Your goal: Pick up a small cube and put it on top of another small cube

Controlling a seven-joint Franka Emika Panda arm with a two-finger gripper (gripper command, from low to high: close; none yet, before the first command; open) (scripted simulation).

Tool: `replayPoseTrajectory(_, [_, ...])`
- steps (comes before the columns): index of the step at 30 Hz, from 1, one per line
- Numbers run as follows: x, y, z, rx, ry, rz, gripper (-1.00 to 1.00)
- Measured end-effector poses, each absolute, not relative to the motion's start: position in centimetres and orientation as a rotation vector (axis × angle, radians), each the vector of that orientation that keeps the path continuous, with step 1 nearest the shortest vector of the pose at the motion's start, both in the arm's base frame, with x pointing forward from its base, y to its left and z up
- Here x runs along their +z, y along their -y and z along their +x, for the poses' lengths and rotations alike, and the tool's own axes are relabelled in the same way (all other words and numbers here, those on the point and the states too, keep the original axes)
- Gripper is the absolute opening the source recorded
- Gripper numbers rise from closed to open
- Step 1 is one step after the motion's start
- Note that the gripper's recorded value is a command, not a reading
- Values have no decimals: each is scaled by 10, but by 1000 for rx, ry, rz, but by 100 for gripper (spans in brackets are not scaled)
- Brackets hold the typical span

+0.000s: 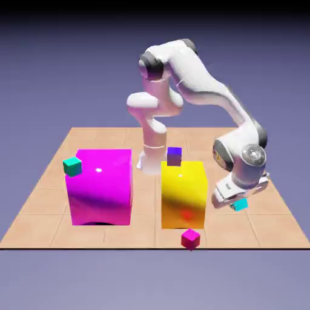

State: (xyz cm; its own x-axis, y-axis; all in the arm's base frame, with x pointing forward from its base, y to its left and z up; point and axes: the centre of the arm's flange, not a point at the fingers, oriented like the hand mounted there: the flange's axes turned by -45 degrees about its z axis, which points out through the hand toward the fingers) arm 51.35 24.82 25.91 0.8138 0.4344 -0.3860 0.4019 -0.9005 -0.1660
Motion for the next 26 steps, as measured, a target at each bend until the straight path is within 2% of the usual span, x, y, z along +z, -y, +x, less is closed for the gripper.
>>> replayPoseTrajectory(5, [345, -181, 525, 642, 805, -2951, -100])
replayPoseTrajectory(14, [422, -66, 434, 1044, 209, -2984, -100])
replayPoseTrajectory(18, [420, -85, 417, 1141, 189, -2969, -100])
replayPoseTrajectory(23, [368, -82, 387, 1140, 191, -2969, -100])
replayPoseTrajectory(24, [363, -81, 383, 1140, 191, -2969, 100])
replayPoseTrajectory(26, [363, -81, 383, 1140, 193, -2971, 100])
